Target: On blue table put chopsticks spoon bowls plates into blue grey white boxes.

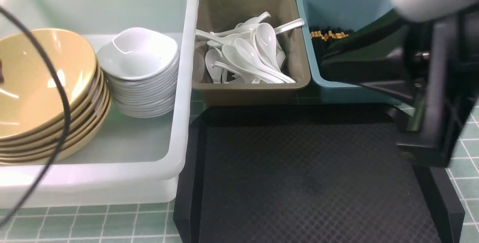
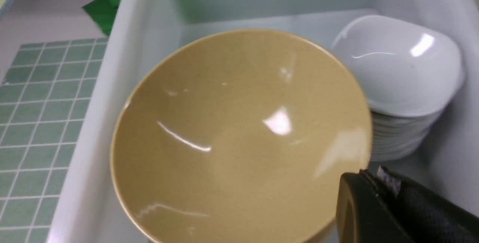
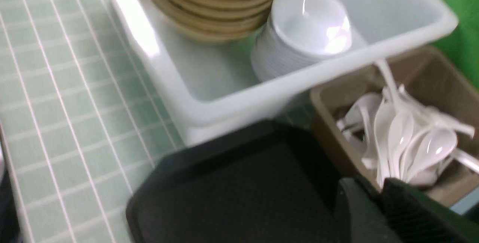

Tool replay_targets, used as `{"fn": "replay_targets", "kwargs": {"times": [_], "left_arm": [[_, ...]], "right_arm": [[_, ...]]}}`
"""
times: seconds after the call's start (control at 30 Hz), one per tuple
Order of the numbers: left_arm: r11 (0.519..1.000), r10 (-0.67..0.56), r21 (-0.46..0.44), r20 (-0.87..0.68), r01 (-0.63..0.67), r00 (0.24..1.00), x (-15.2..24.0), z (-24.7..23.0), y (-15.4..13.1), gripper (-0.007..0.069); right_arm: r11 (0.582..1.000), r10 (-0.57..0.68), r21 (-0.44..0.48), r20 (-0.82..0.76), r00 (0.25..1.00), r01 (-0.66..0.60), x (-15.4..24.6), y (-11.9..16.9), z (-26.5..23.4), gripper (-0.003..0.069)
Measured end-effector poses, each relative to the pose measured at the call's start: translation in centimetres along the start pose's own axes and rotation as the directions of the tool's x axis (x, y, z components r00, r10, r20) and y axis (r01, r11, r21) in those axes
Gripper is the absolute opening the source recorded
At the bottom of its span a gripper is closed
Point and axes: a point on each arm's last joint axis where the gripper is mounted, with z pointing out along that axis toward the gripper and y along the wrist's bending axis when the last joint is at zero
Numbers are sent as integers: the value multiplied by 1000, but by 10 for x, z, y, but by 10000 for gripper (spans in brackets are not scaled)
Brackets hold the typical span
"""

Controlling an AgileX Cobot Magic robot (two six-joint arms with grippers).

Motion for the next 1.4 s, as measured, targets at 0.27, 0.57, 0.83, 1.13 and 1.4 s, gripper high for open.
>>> {"fn": "replay_targets", "kwargs": {"times": [0.27,0.57,0.83,1.13,1.4], "left_arm": [[999,16,45,127,-22,992,78,-34,-7,1],[998,-17,56,399,-6,917,142,-47,-10,1],[998,-18,59,434,-8,901,161,-38,-13,1],[998,-10,64,362,-14,932,179,-19,-16,1],[997,1,68,285,-21,958,200,-1,-20,1]], "right_arm": [[999,30,25,220,975,-36,41,12,-46,131],[997,43,46,403,914,-68,84,24,-65,132],[996,42,52,429,902,-71,88,25,-62,141],[996,43,49,418,907,-69,89,25,-61,146],[996,43,49,415,909,-70,91,26,-60,152]]}}
